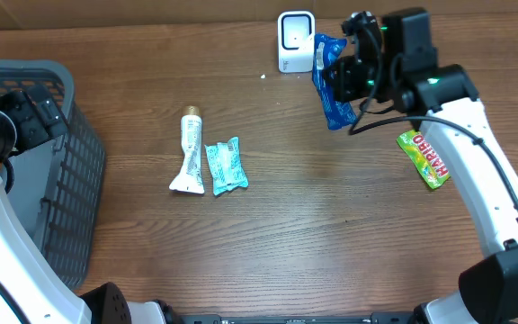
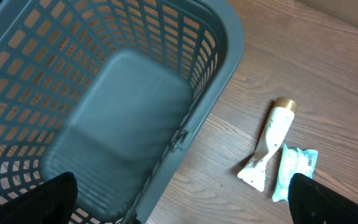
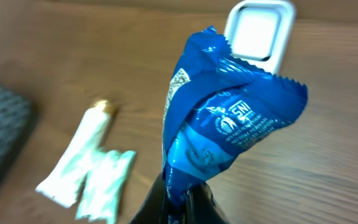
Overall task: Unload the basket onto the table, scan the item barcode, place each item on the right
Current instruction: 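Lift the blue bar and carry it toward the white scanner, then hold the blue bar barcode in front of the scanner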
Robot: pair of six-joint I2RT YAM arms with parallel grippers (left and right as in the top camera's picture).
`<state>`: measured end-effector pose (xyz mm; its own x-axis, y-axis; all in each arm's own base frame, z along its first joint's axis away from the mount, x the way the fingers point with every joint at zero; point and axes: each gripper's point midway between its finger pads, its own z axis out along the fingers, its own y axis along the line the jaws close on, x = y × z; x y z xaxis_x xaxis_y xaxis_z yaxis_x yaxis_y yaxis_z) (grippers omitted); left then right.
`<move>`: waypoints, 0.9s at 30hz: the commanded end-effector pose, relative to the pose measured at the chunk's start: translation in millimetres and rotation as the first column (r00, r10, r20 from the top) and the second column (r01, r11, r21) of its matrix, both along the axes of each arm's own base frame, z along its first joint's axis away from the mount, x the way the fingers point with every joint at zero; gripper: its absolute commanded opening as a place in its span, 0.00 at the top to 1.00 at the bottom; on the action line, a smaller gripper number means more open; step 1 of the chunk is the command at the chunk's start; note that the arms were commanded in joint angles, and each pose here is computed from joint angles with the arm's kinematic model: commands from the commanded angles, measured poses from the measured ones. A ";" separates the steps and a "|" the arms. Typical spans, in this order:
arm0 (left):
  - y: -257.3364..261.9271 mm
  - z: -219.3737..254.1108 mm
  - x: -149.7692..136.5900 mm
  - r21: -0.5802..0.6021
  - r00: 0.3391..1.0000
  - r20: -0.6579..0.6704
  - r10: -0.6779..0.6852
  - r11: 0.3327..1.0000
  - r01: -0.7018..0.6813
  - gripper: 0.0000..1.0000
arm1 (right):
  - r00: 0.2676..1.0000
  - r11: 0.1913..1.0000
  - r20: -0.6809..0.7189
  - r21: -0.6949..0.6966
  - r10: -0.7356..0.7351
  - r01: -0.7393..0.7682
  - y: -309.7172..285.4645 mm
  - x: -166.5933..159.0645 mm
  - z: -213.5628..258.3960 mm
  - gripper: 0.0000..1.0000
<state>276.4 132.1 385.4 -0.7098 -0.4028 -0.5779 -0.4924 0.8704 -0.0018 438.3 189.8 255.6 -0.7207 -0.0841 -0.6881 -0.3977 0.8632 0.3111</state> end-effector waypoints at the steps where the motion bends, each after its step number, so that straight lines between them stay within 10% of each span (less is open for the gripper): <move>1: 0.6 3.6 0.4 -0.005 1.000 0.018 0.013 1.000 -0.013 0.01 | 0.929 0.963 0.292 -0.069 -0.230 0.260 -22.5 23.3 97.8 0.96; 12: 0.7 3.7 0.3 -0.005 1.000 0.019 0.013 1.000 -0.013 0.00 | 0.695 0.822 0.710 -0.328 -0.110 0.466 -5.8 76.2 160.5 0.96; 23: 0.6 3.7 0.3 -0.005 1.000 0.019 0.013 1.000 -0.013 0.00 | 0.833 0.319 0.438 -0.886 0.339 0.337 -6.4 155.4 4.1 0.96; 27: 0.7 3.7 0.3 -0.005 1.000 0.019 0.014 1.000 -0.013 0.00 | 0.818 0.303 0.482 -0.867 0.313 0.395 -11.3 176.1 -14.0 0.96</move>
<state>276.5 132.1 385.4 -0.7096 -0.4027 -0.5782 -0.4924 0.8704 -0.0019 603.5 198.0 222.6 -0.3228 -0.8422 -0.4318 -0.1862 0.5038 -0.8435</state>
